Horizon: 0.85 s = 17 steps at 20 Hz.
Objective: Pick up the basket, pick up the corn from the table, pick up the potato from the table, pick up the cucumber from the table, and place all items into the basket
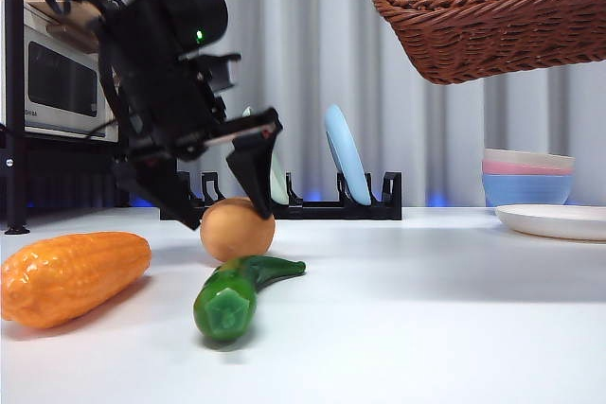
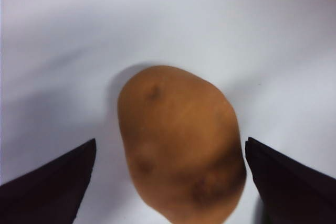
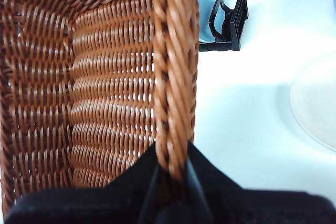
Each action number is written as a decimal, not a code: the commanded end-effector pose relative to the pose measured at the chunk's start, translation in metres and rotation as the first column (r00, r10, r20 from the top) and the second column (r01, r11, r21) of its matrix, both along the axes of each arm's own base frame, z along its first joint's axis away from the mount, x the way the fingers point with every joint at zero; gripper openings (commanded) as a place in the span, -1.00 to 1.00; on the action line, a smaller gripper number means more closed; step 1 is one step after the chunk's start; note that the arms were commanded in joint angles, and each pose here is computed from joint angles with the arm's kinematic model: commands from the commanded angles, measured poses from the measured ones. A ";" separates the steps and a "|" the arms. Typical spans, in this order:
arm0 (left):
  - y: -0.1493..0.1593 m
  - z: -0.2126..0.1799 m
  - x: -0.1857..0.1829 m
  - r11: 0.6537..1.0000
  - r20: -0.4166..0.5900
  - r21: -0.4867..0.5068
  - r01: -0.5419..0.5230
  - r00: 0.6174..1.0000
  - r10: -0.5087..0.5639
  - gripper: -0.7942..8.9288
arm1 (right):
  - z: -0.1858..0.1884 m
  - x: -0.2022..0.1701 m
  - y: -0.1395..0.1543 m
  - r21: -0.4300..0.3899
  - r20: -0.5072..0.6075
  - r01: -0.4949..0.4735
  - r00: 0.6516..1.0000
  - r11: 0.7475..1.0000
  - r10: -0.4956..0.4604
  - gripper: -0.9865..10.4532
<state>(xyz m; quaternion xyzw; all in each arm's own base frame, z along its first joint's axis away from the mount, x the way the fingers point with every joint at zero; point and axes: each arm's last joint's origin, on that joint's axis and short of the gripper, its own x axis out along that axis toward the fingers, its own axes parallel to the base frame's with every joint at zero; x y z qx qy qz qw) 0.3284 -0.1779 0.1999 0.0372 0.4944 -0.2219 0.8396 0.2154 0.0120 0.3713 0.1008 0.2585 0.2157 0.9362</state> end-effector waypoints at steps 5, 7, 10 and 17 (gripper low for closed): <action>-0.004 -0.005 0.004 1.000 0.014 -0.013 0.027 1.000 -0.026 -0.60 | 0.005 -0.001 0.000 0.020 0.018 0.002 1.000 1.000 -0.002 -0.85; -0.005 -0.005 0.003 0.997 0.007 -0.041 0.069 0.998 -0.069 -0.85 | 0.005 -0.001 0.000 0.012 0.019 0.017 1.000 1.000 -0.017 -0.85; -0.004 0.006 0.003 0.997 0.023 -0.045 0.066 0.998 -0.065 -0.85 | 0.003 0.002 -0.001 -0.007 0.012 0.050 0.999 0.999 -0.050 -0.85; 0.032 0.166 -0.060 0.979 0.402 -0.180 0.093 0.916 -0.013 -0.85 | -0.036 0.056 0.021 0.044 -0.140 -0.010 0.990 0.999 0.016 -0.85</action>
